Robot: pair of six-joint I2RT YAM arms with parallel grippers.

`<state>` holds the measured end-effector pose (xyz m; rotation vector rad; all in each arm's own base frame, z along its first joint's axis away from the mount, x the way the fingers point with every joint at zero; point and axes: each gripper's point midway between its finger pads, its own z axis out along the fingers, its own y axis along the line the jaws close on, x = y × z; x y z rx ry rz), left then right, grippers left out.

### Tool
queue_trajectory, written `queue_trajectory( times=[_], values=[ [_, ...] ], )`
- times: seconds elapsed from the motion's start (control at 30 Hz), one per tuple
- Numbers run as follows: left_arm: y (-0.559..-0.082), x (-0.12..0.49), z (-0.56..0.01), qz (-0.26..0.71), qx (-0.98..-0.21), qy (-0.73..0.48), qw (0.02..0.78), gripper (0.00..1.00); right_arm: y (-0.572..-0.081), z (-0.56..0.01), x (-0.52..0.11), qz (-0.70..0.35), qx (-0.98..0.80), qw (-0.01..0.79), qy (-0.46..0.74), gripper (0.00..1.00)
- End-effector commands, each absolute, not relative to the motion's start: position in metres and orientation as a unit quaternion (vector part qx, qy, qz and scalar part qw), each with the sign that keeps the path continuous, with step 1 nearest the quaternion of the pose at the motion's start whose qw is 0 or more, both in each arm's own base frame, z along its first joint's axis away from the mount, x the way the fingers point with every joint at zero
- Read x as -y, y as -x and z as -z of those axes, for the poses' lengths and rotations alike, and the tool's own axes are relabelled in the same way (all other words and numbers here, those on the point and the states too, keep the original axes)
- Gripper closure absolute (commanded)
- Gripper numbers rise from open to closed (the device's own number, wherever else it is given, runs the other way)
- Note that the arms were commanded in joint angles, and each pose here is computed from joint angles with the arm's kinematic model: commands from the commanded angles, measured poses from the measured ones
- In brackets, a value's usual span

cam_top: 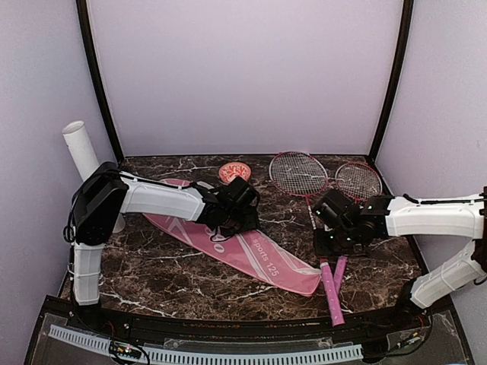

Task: Pack up the badminton gear
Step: Pick up the racket from the center of the board, then move the racket bag to the center of the board.

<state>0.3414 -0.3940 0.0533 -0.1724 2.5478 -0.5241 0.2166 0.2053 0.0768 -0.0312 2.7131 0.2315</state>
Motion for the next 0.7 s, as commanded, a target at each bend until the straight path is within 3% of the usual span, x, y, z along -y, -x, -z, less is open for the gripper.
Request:
queue_trajectory(
  times=[0.0,0.1,0.47,0.67],
  values=[
    [-0.336,0.387,-0.032,0.152,-0.957,0.066,0.238,0.35,-0.223,-0.086,-0.212,-0.114,-0.966,0.232,0.014,1.0],
    [-0.331,0.382,-0.017,0.129,-0.965,0.06,0.22,0.41,-0.223,-0.086,-0.213,-0.121,-0.965,0.233,0.014,1.0],
    [-0.297,0.348,0.013,0.053,-0.985,-0.001,0.163,0.87,-0.22,-0.085,-0.207,-0.123,-0.964,0.234,0.014,1.0],
    [-0.275,0.347,0.004,0.079,-0.981,-0.08,0.16,1.0,-0.221,-0.083,-0.208,-0.124,-0.965,0.232,0.009,1.0]
  ],
)
